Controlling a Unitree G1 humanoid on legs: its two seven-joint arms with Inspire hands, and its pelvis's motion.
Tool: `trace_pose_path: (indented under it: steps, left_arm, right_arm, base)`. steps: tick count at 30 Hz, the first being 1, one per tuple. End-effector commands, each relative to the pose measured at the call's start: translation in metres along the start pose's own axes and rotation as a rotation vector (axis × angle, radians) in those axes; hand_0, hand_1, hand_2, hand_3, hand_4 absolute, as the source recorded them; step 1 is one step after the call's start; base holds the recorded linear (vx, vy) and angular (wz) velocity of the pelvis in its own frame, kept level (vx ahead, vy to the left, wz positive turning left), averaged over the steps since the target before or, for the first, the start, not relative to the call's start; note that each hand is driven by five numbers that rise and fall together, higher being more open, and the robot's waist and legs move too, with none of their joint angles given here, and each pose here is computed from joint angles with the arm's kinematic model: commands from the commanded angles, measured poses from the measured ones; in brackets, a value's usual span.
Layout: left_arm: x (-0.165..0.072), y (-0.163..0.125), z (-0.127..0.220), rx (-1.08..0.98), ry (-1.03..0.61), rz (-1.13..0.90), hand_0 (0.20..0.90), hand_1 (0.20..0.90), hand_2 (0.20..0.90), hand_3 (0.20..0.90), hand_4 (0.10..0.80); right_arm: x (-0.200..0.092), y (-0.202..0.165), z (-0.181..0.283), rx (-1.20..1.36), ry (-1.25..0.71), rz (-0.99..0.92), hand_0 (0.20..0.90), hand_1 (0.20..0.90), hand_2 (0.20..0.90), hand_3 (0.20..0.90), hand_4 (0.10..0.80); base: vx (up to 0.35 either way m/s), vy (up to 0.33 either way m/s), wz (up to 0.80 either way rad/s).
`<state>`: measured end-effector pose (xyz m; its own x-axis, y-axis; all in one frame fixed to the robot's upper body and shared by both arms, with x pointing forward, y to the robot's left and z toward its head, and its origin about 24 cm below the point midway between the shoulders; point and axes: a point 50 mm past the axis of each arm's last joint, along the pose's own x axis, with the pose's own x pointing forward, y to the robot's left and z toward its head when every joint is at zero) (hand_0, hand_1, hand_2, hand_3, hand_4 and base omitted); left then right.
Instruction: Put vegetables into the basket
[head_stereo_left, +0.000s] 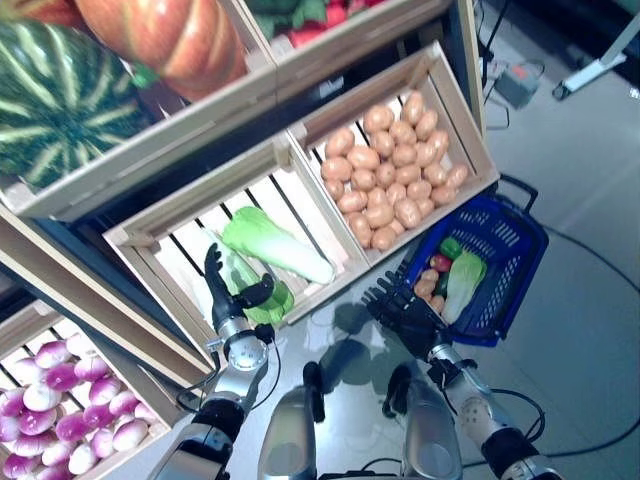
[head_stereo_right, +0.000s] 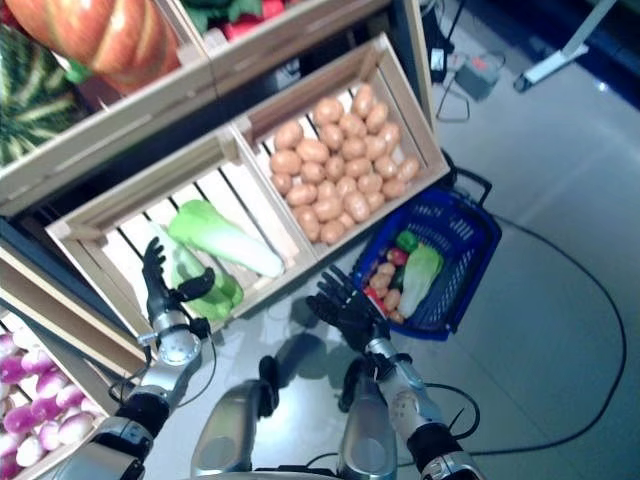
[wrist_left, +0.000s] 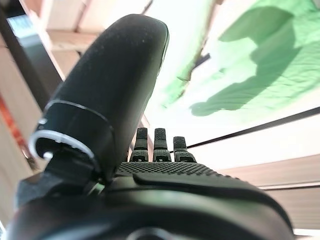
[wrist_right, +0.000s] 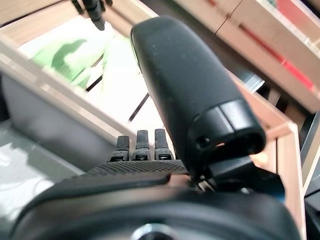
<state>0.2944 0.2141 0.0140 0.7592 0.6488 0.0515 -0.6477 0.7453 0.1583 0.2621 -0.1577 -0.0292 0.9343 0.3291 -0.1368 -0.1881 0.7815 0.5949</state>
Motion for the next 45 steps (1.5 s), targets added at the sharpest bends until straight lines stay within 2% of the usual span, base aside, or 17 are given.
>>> trace_pose_path:
  steps: [1,8,20,25,32,38,40,45]
  left_arm:
    - [0.015,0.005,0.034,-0.110,-0.129,0.117,0.900,0.900,0.900,0.900,0.800]
    - [0.033,0.016,0.042,-0.162,-0.066,0.254,0.900,0.900,0.900,0.900,0.800]
    - [0.058,0.022,0.061,-0.219,-0.003,0.321,0.900,0.900,0.900,0.900,0.800]
    - [0.077,0.026,0.077,-0.280,0.027,0.300,0.900,0.900,0.900,0.900,0.800]
    - [0.101,0.030,0.102,-0.487,0.111,0.250,0.900,0.900,0.900,0.900,0.800]
    - [0.115,0.040,0.115,-0.513,0.154,0.296,0.900,0.900,0.900,0.900,0.800]
    - [0.122,0.044,0.128,-0.522,0.144,0.310,0.900,0.900,0.900,0.900,0.800]
    - [0.130,0.047,0.141,-0.541,0.164,0.275,0.900,0.900,0.900,0.900,0.800]
  right_arm:
    - [0.011,0.028,0.026,0.013,-0.176,0.112,0.900,0.900,0.900,0.900,0.800]
    - [0.018,0.034,0.035,-0.001,-0.183,0.128,0.900,0.900,0.900,0.900,0.800]
    - [0.023,0.036,0.053,-0.031,-0.213,0.096,0.900,0.900,0.900,0.900,0.800]
    - [0.024,0.032,0.062,-0.045,-0.214,0.068,0.900,0.900,0.900,0.900,0.800]
    - [0.029,0.031,0.076,-0.053,-0.240,0.029,0.900,0.900,0.900,0.900,0.800]
    - [0.033,0.032,0.091,-0.063,-0.263,0.017,0.900,0.900,0.900,0.900,0.800]
    - [0.033,0.032,0.097,-0.066,-0.279,0.002,0.900,0.900,0.900,0.900,0.800]
    - [0.033,0.028,0.106,-0.058,-0.306,-0.023,0.900,0.900,0.900,0.900,0.800]
  base:
    - [-0.067,0.061,0.06]
    - [-0.033,0.078,0.01]
    - [0.006,0.070,-0.01]
    - [0.004,0.070,-0.01]
    - [-0.003,0.016,-0.02]
    - [-0.007,0.018,-0.07]
    - [-0.002,-0.003,-0.06]
    - [-0.010,-0.012,-0.07]
